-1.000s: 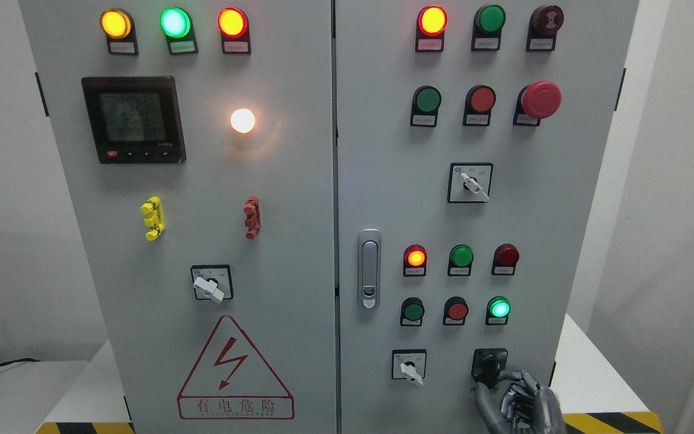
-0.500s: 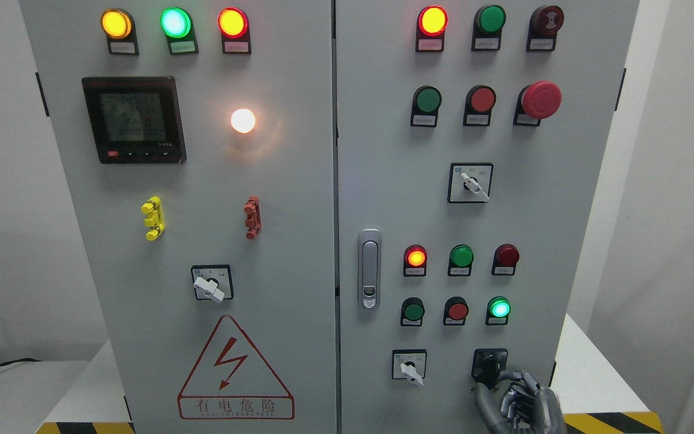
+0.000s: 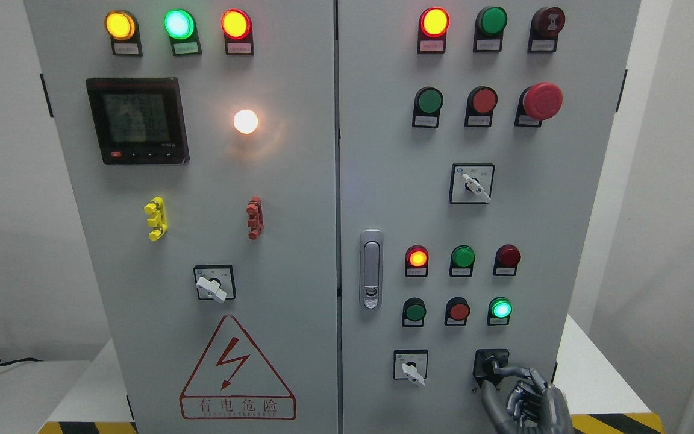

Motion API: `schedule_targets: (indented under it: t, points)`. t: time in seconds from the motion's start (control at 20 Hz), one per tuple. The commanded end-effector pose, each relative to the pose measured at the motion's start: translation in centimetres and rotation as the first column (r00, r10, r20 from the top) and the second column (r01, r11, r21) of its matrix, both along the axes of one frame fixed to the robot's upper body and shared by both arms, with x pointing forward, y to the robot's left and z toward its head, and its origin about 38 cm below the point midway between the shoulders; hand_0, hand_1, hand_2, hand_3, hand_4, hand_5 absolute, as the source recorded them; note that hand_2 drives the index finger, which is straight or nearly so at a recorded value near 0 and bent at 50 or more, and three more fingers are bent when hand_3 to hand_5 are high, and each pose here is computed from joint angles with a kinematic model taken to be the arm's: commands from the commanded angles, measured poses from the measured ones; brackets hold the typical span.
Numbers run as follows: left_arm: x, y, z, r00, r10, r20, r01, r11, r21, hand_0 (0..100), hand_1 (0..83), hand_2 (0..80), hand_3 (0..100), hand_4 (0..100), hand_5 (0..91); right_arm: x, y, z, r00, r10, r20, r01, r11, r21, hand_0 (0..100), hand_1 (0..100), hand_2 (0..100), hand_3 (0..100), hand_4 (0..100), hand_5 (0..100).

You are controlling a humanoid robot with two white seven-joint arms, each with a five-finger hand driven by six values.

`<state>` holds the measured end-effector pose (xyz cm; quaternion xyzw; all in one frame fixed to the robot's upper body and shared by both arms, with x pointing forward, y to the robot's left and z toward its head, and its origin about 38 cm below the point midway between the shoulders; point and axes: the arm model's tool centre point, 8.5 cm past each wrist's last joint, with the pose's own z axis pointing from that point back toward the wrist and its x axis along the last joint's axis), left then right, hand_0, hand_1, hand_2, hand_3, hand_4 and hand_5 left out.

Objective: Trip black knob to open circuit

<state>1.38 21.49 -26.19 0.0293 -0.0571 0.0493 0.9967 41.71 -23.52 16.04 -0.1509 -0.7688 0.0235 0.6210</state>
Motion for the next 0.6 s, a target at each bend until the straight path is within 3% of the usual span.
schedule_targets:
  t: [0.0, 0.55]
  points:
    - [0.0, 0.0, 0.0, 1.0, 0.005, 0.0, -0.005, 1.0, 0.0, 12, 38.9, 0.0, 0, 0, 0.0, 0.0, -0.5, -0.2, 1.0, -0.009, -0.009, 0.009, 1.0, 0.002, 38, 73, 45, 91, 100, 100]
    - [0.0, 0.1, 0.0, 1.0, 0.005, 0.0, -0.005, 1.0, 0.001, 12, 38.9, 0.0, 0, 0, 0.0, -0.4, -1.7, -0.4, 0.999, -0.032, -0.007, 0.032, 0.999, -0.01, 38, 73, 45, 91, 100, 100]
